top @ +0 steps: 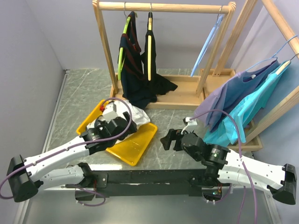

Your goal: Place the tank top on the hanger

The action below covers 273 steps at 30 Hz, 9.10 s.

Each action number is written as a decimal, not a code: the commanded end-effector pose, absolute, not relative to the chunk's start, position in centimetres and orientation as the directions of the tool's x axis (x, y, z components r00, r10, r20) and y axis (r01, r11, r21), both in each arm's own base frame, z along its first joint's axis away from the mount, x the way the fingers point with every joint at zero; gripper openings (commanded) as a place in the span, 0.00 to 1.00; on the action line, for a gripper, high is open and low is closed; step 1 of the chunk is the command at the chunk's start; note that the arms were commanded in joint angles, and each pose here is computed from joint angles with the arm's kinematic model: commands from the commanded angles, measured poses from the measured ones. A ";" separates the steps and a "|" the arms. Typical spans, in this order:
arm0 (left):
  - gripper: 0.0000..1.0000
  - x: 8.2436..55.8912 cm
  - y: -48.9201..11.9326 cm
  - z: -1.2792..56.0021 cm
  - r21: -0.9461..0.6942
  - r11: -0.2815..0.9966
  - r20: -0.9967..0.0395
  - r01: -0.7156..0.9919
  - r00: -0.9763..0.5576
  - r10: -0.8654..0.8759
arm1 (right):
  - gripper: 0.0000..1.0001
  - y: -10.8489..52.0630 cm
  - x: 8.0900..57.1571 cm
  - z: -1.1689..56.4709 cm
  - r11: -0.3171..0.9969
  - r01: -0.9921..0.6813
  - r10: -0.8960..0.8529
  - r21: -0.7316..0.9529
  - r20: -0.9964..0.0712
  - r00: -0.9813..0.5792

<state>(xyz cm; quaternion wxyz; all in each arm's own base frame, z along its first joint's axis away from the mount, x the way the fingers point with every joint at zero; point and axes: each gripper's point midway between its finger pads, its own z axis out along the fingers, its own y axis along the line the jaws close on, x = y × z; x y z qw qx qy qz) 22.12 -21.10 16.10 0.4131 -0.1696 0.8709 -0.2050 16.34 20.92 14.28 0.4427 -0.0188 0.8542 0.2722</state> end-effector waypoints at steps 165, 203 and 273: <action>0.01 24.0 -21.2 40.9 -0.591 0.586 -0.804 0.554 -0.343 -0.485 | 0.00 19.2 22.2 38.6 0.865 -0.312 0.327 0.393 -0.913 -0.244; 0.57 19.2 -22.7 43.3 -0.479 0.461 -0.870 0.747 -0.334 -0.363 | 0.61 20.3 18.8 18.3 0.900 -0.265 0.138 0.346 -0.803 -0.579; 0.62 22.1 -21.6 38.3 -0.516 0.639 -0.857 0.571 -0.357 -0.373 | 0.00 9.8 36.9 50.7 0.978 0.150 0.162 0.147 -0.982 -0.098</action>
